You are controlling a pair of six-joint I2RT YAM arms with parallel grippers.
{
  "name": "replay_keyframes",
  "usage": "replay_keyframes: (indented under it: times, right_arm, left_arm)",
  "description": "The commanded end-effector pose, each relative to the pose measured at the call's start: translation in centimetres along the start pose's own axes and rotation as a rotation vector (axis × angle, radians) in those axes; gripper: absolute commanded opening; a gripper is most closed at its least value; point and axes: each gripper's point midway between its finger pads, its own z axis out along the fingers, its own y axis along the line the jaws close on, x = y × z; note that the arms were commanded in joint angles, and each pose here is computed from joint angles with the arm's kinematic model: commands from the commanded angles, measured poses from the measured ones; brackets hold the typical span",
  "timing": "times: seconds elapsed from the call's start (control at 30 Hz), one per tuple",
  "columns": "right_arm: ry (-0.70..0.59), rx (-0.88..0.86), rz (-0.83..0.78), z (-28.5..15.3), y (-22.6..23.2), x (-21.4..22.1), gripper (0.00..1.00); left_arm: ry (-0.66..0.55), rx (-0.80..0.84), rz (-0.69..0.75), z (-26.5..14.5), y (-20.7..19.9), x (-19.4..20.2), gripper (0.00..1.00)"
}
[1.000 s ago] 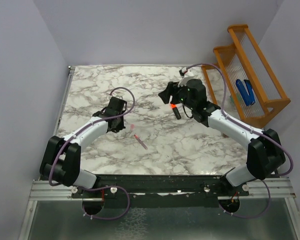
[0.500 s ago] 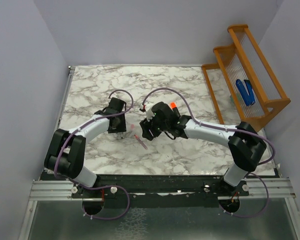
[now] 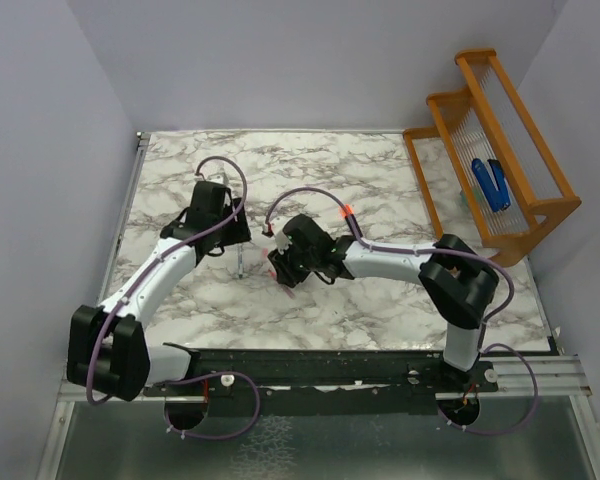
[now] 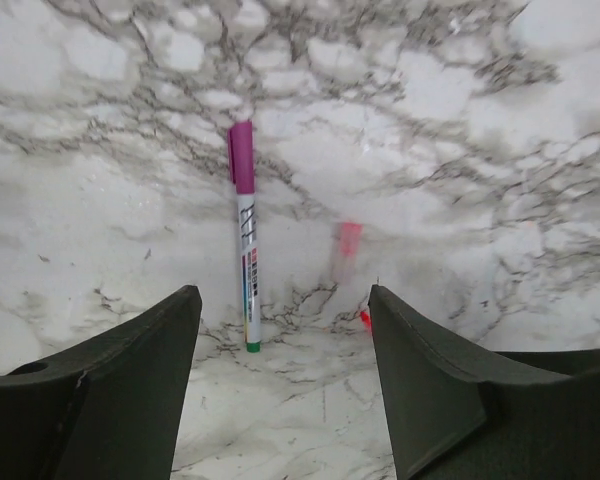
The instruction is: Insert the pens into the pen caps
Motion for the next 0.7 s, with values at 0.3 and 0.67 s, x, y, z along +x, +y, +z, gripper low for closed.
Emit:
replay_keyframes:
  times: [0.3,0.67]
  right_arm:
    - [0.057,0.042,-0.057,3.6,0.8,0.0,0.37]
    - [0.127,0.096,-0.075,5.3,-0.1,2.3,0.31]
  left_arm:
    - [-0.216,0.029,0.024,-6.5,0.6,-6.6,0.7]
    - [-0.267,0.007,0.029,-8.4,1.7,-7.6,0.7]
